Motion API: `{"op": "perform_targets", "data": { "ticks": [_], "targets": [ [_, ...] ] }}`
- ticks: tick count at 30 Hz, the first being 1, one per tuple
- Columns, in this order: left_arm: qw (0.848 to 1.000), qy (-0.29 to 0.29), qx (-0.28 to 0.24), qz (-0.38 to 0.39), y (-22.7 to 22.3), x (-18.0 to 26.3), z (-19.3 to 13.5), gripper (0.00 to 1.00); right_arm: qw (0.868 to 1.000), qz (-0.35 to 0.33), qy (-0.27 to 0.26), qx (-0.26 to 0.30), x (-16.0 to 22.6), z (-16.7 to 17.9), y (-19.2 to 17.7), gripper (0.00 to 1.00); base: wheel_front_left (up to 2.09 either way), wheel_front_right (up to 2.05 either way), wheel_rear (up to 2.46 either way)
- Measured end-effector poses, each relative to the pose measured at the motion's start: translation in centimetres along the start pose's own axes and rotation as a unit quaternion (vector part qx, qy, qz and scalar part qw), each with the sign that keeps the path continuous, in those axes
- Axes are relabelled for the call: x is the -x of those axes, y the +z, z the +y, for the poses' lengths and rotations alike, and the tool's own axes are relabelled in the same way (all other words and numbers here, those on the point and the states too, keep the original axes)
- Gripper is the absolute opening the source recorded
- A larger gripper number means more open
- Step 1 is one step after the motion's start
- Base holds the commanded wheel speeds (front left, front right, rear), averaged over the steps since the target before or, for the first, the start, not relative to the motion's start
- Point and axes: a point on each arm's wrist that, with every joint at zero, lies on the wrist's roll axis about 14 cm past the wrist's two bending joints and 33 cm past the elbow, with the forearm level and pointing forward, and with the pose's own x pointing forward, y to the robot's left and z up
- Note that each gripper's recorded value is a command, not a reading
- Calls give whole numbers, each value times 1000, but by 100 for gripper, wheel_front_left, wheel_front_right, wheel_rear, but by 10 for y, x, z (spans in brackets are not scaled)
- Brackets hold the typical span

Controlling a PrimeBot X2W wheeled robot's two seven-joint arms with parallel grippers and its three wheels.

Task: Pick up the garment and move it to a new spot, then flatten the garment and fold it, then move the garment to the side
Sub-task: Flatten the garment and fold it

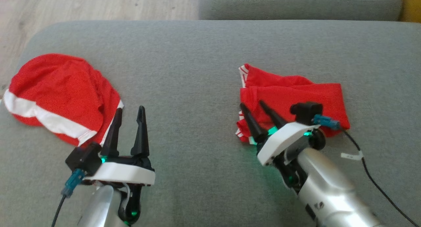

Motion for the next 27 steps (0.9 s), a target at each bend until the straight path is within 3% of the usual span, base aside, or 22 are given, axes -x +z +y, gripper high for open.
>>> {"op": "perform_targets", "data": {
  "ticks": [8,16,20,27],
  "targets": [
    [1000,-30,5,-7,3,-13,-20,100,989,-111,-83,53,16,-55,75,100,0,0,0],
    [997,-73,10,-29,14,-30,-50,100,953,-185,-204,123,85,-132,122,100,0,0,0],
    [995,-90,12,-36,16,-37,-63,100,935,-211,-255,129,126,-150,117,100,0,0,0],
    [996,-85,13,-21,5,-35,-60,100,926,-219,-284,120,154,-150,95,100,0,0,0]
  ]
}}
